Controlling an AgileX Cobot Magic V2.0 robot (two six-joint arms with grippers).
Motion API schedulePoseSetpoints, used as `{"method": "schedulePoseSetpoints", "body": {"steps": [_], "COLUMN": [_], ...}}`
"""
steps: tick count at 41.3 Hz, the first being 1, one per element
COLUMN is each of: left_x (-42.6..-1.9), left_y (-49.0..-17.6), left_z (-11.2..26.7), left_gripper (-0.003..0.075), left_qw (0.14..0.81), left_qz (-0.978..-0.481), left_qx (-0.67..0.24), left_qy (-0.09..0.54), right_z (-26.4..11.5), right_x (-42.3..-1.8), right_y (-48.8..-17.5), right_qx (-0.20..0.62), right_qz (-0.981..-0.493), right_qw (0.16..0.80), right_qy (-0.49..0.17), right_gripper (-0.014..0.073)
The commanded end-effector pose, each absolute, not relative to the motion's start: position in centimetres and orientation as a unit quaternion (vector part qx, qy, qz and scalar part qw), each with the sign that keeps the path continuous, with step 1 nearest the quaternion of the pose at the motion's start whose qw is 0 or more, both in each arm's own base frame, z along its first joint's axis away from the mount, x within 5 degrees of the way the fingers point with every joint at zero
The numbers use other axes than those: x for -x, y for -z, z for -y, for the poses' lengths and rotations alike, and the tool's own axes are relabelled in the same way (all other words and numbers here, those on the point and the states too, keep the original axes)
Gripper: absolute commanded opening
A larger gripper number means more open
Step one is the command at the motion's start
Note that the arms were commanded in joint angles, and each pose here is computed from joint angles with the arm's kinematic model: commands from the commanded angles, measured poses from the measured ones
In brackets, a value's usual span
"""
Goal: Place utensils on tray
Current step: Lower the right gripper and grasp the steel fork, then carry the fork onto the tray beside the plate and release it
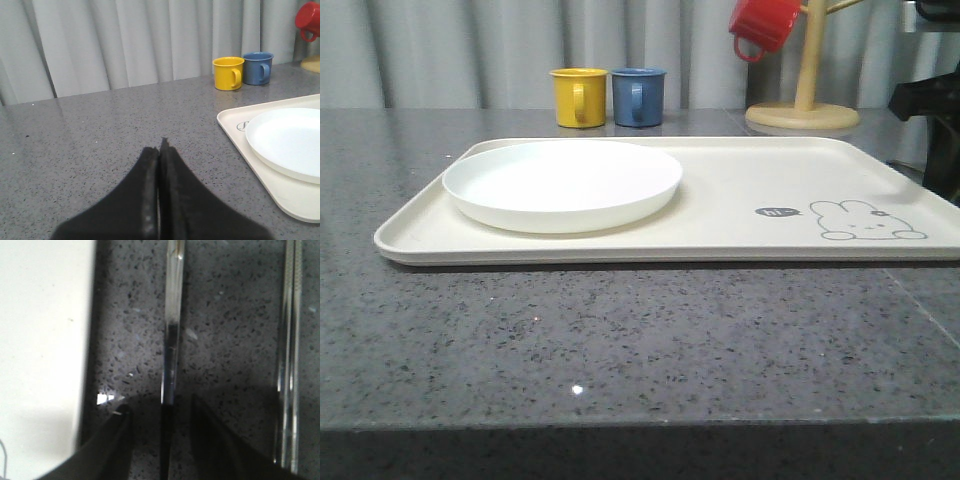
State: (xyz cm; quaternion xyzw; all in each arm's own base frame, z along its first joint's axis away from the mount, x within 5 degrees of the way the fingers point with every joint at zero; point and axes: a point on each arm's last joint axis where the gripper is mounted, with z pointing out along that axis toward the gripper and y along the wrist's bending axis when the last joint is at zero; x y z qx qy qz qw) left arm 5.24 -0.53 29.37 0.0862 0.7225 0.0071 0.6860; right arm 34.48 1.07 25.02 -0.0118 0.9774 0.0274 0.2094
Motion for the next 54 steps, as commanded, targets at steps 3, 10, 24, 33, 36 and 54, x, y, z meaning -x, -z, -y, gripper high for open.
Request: {"method": "schedulePoseSetpoints", "body": {"steps": [3, 10, 24, 33, 36, 54], "left_x": [-5.2, -5.2, -5.2, -5.2, -5.2, -5.2], "left_y": [-31.0, -31.0, -31.0, -31.0, -31.0, -31.0], "left_z": [0.6, 0.6, 0.6, 0.6, 0.6, 0.6], "left_gripper": [-0.0019, -0.0019, -0.0019, -0.0019, -0.0019, -0.0019], "left_qw": [0.723, 0.723, 0.723, 0.723, 0.723, 0.723], "left_qz": [-0.686, -0.686, -0.686, -0.686, -0.686, -0.686], "left_qx": [-0.078, -0.078, -0.078, -0.078, -0.078, -0.078], "left_qy": [0.000, 0.000, 0.000, 0.000, 0.000, 0.000], "right_z": [-0.8, -0.7, -1.2, -5.4, -7.4, -17.3], "right_x": [-34.7, -34.5, -32.3, -32.0, -31.9, -34.3], "right_y": [-27.3, -27.5, -32.5, -35.3, -35.7, -33.5], "right_qx": [0.012, 0.013, -0.029, -0.025, -0.016, 0.003], "right_qz": [-0.966, -0.967, -0.961, -0.959, -0.956, -0.962], "right_qw": [0.257, 0.255, 0.275, 0.279, 0.285, 0.247], "right_qy": [-0.022, -0.021, -0.024, -0.048, -0.064, -0.116], "right_gripper": [0.0112, -0.0034, -0.0041, -0.0041, -0.0041, -0.0039]}}
